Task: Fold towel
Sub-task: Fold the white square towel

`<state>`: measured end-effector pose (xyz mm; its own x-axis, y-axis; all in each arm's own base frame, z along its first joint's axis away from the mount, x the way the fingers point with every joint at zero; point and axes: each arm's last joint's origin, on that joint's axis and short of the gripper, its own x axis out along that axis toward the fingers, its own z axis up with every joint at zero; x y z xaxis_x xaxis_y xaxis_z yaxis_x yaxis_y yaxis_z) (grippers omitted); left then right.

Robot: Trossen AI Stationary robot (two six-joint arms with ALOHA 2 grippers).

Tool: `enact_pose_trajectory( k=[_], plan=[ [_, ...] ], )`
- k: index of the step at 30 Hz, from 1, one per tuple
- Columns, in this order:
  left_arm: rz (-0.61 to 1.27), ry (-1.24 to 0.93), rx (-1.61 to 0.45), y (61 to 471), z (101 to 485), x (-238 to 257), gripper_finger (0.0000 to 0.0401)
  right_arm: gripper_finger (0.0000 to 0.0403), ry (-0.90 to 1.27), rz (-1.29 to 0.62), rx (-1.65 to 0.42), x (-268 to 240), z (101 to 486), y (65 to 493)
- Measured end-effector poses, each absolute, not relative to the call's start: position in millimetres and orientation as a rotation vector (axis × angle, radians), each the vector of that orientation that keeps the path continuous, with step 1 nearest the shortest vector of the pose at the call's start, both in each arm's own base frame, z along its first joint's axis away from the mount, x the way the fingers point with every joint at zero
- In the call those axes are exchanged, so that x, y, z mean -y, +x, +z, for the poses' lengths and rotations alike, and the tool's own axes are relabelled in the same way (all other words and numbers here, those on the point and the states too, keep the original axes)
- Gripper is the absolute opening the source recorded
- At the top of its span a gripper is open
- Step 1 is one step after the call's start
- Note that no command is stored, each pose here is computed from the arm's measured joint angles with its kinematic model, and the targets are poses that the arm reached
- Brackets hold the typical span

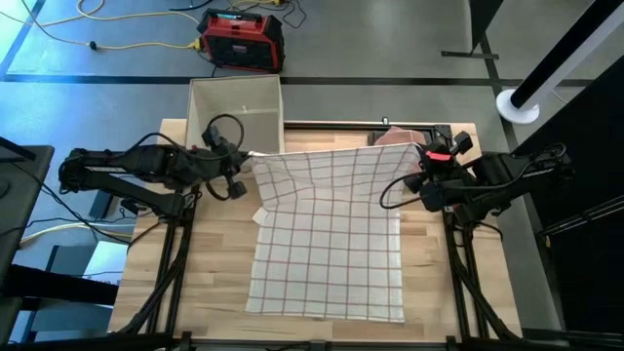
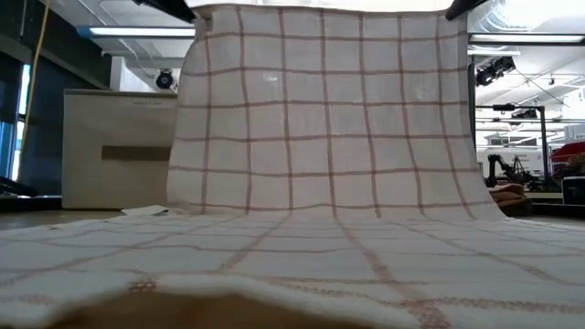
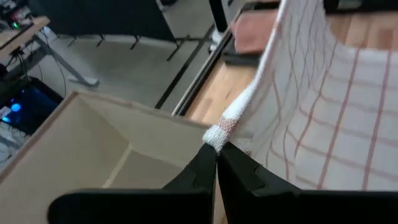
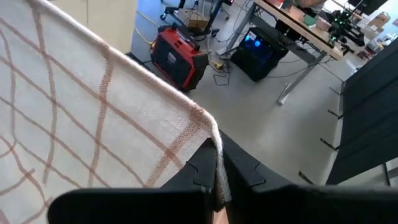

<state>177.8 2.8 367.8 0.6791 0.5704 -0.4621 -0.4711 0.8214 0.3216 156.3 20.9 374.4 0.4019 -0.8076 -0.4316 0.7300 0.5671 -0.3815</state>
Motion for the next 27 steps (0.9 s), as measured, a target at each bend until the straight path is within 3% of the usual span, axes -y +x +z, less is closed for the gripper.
enact_pose_trajectory(
  k=[4, 10, 27],
  plan=[
    [0.478, 0.135, -0.56, 180.5, 369.1, 1.9, 0.0, 0.0, -0.079, -0.922, -0.65, -25.6, 372.8, 156.0],
    [0.218, -0.044, -0.691, 176.2, 356.7, 23.5, 0.0, 0.0, 0.076, -0.673, -0.782, -52.5, 366.4, 151.9],
    [-0.112, -0.151, -1.052, 205.5, 302.7, 119.7, 0.0, 0.0, 0.216, -0.249, -1.064, -187.8, 306.6, 177.8]
  ],
)
